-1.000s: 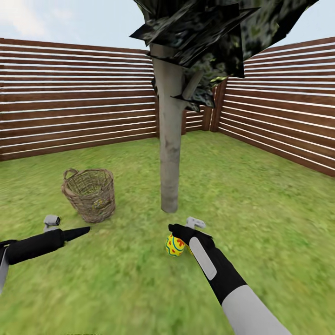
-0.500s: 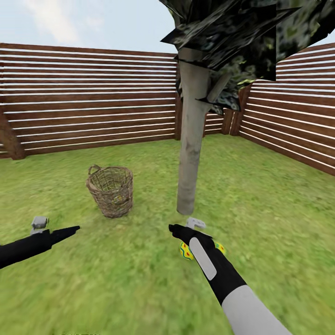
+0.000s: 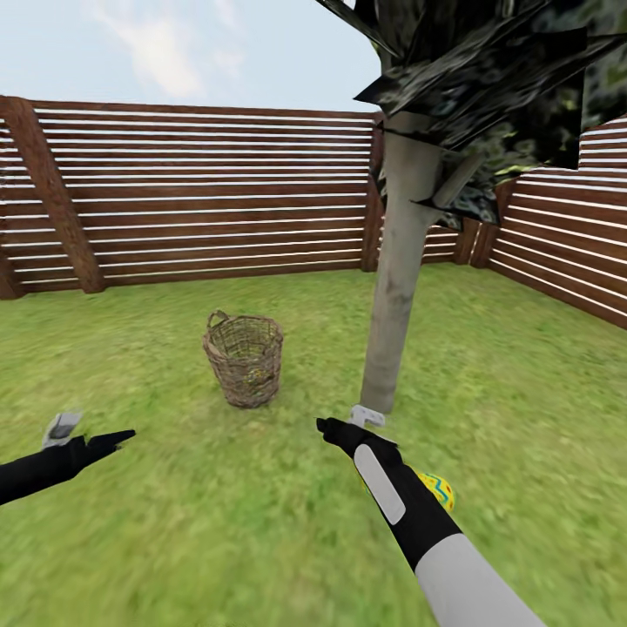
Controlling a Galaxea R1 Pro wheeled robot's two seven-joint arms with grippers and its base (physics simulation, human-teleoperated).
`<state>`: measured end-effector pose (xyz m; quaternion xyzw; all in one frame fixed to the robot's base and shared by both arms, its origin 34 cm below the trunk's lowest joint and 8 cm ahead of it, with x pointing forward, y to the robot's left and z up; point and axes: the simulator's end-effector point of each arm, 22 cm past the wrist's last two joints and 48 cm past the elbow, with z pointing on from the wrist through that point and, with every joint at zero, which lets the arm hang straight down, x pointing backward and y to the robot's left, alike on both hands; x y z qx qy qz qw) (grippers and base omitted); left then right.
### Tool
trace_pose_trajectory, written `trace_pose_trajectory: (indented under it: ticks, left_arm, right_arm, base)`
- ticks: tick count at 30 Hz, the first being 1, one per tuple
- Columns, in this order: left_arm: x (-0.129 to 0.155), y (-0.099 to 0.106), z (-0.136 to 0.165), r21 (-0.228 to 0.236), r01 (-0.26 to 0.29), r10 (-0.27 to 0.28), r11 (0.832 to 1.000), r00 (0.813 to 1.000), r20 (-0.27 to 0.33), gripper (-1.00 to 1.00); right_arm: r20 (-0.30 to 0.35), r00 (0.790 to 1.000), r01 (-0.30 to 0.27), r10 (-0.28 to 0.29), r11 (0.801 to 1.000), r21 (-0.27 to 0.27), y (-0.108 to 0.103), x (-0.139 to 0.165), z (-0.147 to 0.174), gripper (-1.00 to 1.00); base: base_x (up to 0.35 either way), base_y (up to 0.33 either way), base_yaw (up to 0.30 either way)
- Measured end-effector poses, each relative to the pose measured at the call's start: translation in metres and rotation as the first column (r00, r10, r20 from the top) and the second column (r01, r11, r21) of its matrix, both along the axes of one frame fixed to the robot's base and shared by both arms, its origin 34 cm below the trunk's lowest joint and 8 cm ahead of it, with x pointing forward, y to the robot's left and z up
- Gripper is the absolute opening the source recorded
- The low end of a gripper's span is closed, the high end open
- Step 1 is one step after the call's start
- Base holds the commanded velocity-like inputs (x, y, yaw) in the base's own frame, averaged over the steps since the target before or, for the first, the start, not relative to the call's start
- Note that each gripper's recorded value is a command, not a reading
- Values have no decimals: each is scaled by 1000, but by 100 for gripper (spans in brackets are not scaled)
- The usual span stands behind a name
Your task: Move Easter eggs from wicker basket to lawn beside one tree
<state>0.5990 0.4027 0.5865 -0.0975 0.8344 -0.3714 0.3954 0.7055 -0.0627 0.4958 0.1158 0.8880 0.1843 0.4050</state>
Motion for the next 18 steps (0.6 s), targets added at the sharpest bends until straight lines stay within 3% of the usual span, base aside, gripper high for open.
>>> trace_pose_trajectory:
  ticks: [5,10,14,18]
  left_arm:
    - [5,25,-12,101,-81,89,992,994,-68,100]
    - [5,58,-31,237,-172,208,956,968,-139,100]
    - [5,62,-37,267,-183,229,946,962,-151,100]
    - [5,65,-35,265,-195,239,944,960,-145,100]
  right_arm:
    - [-3,1000,1,-1,1000,0,0,3,9,100]
    - [-14,1000,1,-1,1000,-3,-1,3,10,100]
    - [-24,1000,1,-1,1000,-6,-1,2,5,100]
    - [-29,1000,-1,1,1000,-3,2,1,3,100]
  base:
    - [0,0,268]
    - [0,0,268]
    - [0,0,268]
    - [0,0,268]
